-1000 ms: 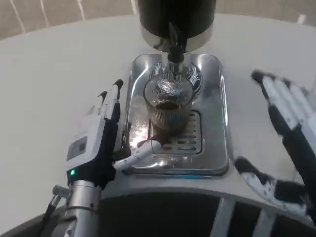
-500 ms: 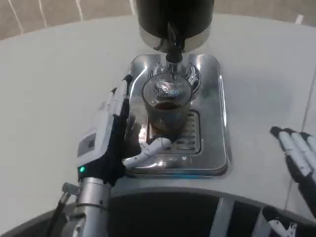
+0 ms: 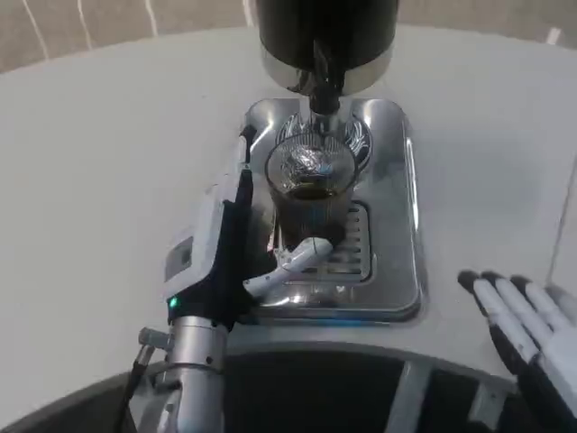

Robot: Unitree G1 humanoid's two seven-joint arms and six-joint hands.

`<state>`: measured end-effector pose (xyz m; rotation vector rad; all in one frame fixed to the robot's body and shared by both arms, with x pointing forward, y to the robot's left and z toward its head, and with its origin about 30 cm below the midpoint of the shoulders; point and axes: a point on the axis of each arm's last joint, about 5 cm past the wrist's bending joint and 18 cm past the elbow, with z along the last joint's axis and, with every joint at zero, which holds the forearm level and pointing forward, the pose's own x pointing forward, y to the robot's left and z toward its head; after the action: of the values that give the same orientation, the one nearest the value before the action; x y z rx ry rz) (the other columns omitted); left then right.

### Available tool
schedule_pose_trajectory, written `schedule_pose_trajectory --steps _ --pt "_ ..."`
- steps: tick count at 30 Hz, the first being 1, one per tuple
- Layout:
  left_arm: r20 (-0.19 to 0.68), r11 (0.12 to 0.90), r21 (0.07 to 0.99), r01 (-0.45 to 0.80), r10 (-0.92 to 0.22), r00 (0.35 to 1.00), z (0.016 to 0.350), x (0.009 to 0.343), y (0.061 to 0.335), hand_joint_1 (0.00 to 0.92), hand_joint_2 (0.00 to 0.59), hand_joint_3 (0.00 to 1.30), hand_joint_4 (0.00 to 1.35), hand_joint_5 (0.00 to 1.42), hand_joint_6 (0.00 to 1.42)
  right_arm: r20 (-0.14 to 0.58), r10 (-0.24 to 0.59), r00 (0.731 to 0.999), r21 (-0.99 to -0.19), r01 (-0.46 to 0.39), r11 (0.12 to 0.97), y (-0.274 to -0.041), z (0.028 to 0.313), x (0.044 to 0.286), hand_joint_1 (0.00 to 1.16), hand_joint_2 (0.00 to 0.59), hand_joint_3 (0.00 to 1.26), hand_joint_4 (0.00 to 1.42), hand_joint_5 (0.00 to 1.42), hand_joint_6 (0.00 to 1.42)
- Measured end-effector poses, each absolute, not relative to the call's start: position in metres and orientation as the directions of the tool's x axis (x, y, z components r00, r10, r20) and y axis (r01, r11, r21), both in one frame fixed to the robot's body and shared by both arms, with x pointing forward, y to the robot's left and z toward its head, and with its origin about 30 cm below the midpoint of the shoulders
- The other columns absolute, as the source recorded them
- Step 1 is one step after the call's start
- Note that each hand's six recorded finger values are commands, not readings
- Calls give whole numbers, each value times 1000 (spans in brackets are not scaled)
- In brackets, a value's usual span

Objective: Grasp the cup under the faucet to collect the drink, then remove the cup.

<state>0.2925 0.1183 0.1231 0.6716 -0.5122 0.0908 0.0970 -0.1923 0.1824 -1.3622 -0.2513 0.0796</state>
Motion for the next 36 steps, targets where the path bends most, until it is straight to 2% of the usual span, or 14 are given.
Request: schedule_pose_trajectory --steps 8,15,18,22,26,32,34,36 --pt "473 779 588 -219 -111 874 125 298 112 375 55 0 0 100 164 120 198 973 -971 73 226 -191 178 85 875 358 0 0 0 0" --pt "471 769 597 -228 -107 875 125 302 111 455 65 0 0 168 253 123 190 974 -966 74 249 -186 177 84 865 355 0 0 0 0" --pt "481 767 594 -240 -100 871 125 303 110 496 66 0 0 306 475 122 197 973 -965 71 251 -183 178 83 843 338 0 0 0 0" --pt "501 772 579 -262 -84 861 127 305 107 515 70 29 79 454 728 124 209 970 -964 69 256 -181 181 83 840 334 0 0 0 0" --pt "511 777 570 -269 -77 856 128 305 104 515 71 65 143 531 864 107 214 971 -966 50 255 -180 182 83 838 332 0 0 0 0" --pt "509 774 580 -254 -101 855 128 306 99 515 71 95 177 583 930 103 211 972 -966 47 253 -182 185 86 837 330 0 0 0 1" --pt "511 778 578 -248 -107 853 130 307 95 515 71 115 217 625 996 101 204 974 -965 46 260 -183 186 87 836 330 0 0 0 1" --pt "504 773 585 -246 -109 857 130 307 93 515 72 175 311 708 1085 101 204 974 -964 46 262 -184 186 87 836 330 0 0 0 5"
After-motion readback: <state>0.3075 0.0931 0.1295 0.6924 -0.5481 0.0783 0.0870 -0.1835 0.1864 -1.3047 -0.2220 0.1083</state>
